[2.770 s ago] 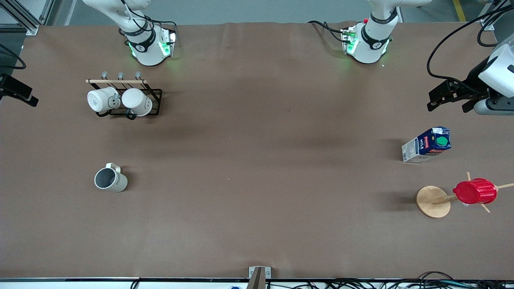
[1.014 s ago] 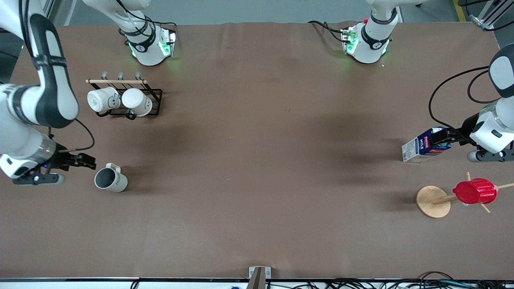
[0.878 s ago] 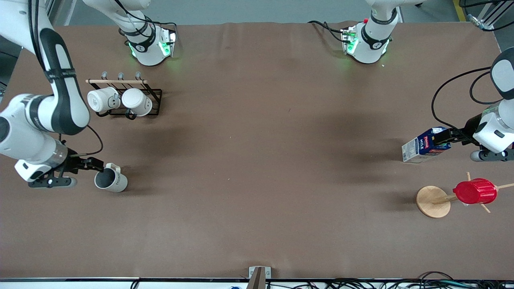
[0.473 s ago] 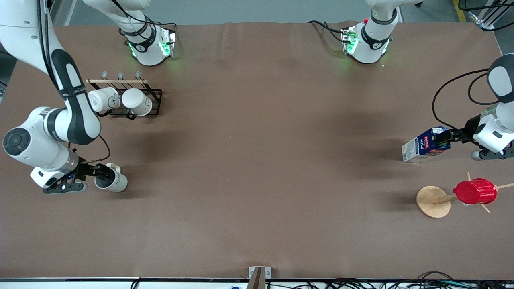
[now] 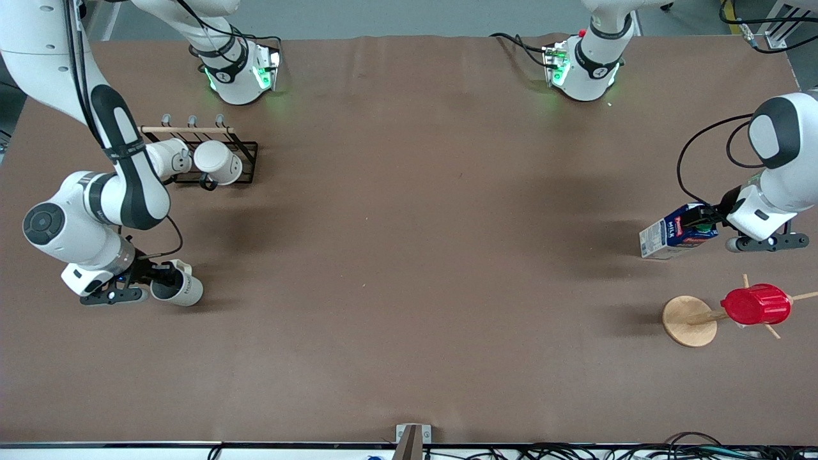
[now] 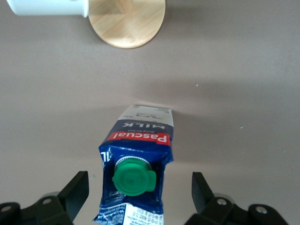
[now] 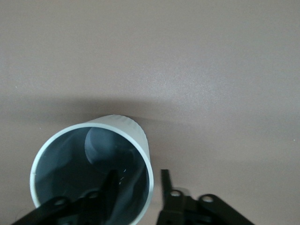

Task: Place cup and milk on table
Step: 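Grasp the white mug rim with the right gripper while the left grasps the milk, then carry the white mug with the right gripper toward the table centre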

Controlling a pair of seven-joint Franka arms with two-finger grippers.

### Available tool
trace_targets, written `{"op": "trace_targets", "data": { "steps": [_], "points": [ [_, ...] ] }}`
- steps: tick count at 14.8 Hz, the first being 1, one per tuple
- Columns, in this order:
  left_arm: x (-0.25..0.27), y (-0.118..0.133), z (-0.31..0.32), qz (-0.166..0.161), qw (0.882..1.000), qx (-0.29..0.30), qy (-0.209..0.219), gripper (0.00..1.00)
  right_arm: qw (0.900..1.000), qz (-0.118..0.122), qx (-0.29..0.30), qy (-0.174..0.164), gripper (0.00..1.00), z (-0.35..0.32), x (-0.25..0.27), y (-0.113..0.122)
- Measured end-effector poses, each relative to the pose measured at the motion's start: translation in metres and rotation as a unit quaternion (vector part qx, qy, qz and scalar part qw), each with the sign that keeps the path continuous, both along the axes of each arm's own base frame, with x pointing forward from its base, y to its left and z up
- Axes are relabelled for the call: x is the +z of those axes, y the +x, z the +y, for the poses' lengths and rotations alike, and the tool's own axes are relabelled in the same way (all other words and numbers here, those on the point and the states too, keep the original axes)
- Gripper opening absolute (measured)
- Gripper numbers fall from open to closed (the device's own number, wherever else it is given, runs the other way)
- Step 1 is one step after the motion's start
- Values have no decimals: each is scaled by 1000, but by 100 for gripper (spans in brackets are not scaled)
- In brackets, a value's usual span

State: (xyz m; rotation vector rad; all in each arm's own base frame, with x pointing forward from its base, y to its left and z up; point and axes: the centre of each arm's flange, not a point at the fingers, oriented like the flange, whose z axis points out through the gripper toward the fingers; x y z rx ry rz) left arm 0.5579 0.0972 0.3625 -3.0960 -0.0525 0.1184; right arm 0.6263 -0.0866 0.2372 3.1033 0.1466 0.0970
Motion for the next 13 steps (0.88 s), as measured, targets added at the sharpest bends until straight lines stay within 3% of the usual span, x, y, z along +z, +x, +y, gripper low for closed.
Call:
{"op": "trace_targets", "data": {
  "steps": [3, 4, 6, 9, 10, 12, 13],
  "points": [
    [-6, -3, 5, 7, 1000, -12, 0, 96, 1000, -4, -20, 1, 8, 0, 2, 2],
    [-8, -4, 8, 9, 1000, -13, -1, 96, 999, -4, -32, 2, 4, 0, 5, 3],
    [-12, -5, 13, 11, 1000, -11, -1, 96, 998, 11, -59, 7, 4, 4, 13, 8],
    [-20, -7, 14, 8, 1000, -12, -1, 94, 991, 70, -116, 19, 4, 42, 69, 27],
    [-22, -7, 14, 8, 1000, -13, -2, 93, 987, 79, -141, 24, 4, 72, 96, 35],
    [-24, -8, 13, 9, 1000, -16, -2, 90, 976, 75, -200, 40, 4, 144, 138, 42],
    [-24, -8, 13, 9, 1000, -16, -2, 84, 970, 74, -224, 49, 4, 180, 147, 40]
  ]
}}
